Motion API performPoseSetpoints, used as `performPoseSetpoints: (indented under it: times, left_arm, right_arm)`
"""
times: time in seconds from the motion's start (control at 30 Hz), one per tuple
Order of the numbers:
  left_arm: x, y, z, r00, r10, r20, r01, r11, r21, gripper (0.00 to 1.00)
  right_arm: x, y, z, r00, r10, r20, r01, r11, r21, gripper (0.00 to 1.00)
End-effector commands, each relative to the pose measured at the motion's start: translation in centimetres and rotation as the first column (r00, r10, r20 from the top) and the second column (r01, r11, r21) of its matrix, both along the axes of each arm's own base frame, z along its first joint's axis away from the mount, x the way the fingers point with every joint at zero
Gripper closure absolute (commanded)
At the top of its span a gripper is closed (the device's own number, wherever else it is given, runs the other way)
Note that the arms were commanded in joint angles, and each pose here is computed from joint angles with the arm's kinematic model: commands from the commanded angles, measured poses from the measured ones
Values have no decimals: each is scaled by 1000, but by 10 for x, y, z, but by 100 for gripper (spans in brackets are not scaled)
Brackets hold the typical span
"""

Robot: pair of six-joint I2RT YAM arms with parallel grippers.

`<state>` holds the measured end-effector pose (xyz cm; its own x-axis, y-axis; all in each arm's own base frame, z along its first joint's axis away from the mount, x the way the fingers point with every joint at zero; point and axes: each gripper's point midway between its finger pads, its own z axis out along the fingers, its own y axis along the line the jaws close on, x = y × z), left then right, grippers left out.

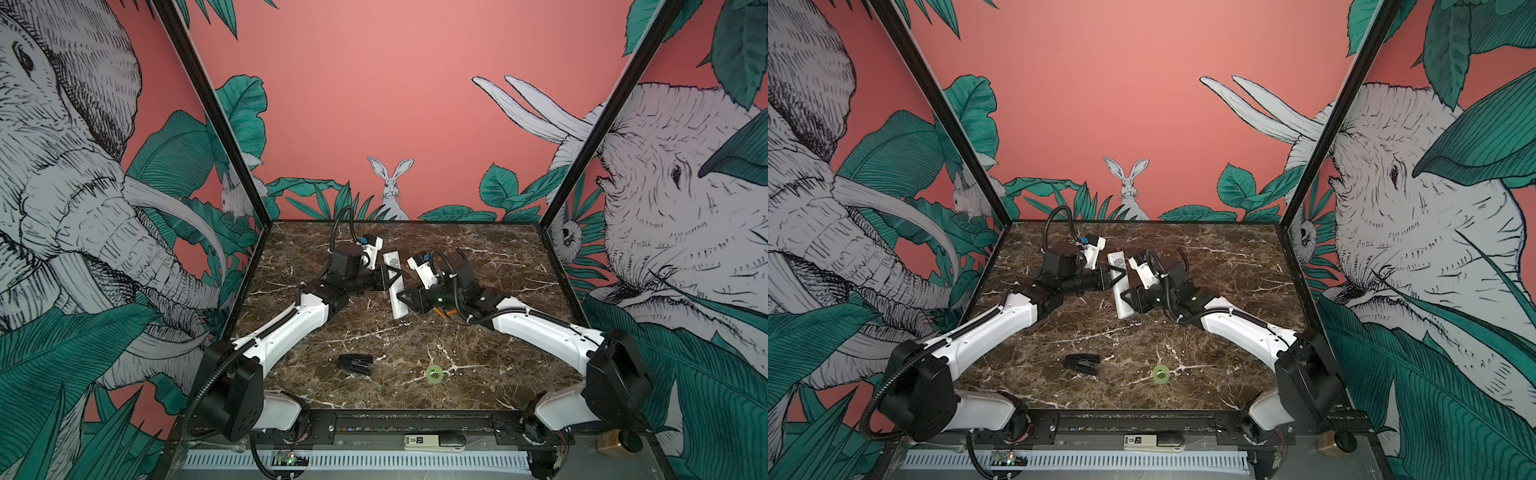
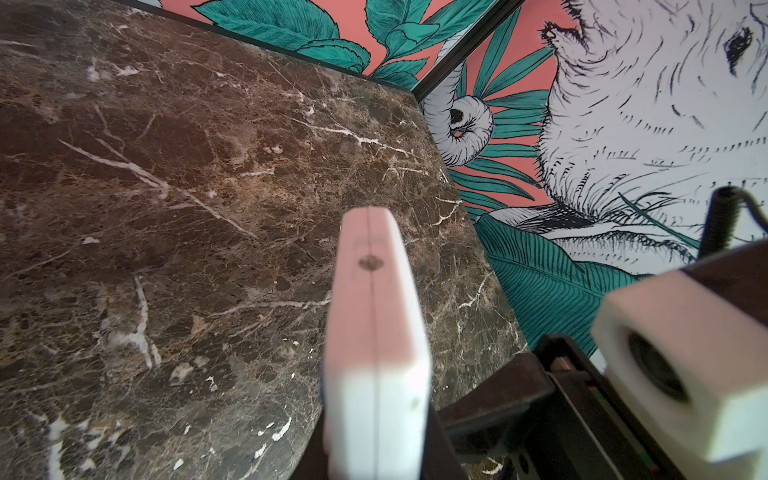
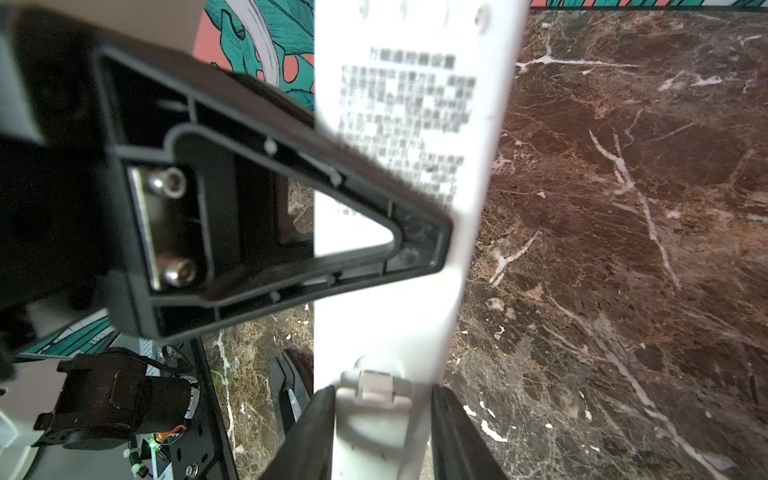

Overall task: Load the batteries into the remote control
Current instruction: 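Pull the white battery cover away from the remote with the right gripper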

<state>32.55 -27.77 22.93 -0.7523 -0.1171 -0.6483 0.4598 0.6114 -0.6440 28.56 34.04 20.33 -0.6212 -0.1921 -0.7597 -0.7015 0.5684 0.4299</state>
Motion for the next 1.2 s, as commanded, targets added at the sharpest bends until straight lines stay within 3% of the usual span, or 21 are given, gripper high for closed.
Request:
performPoseSetpoints:
  times: [0.0,0.7,1.17]
  left_arm:
    - [-2,-4,15,999,-21,34,22,999,-33,100]
    - [1,-2,9,1000,-2,27,3,1000,-21,100]
    - [11,10,-12,997,71,-5,-70,997,40,100]
  right_arm:
    - [6,5,8,1000,2,26,-2,1000,22,63]
    - [3,4,19,997,18,74,-21,999,45,78]
    - [2,-4,28,994,-6,109,1,999,40,81]
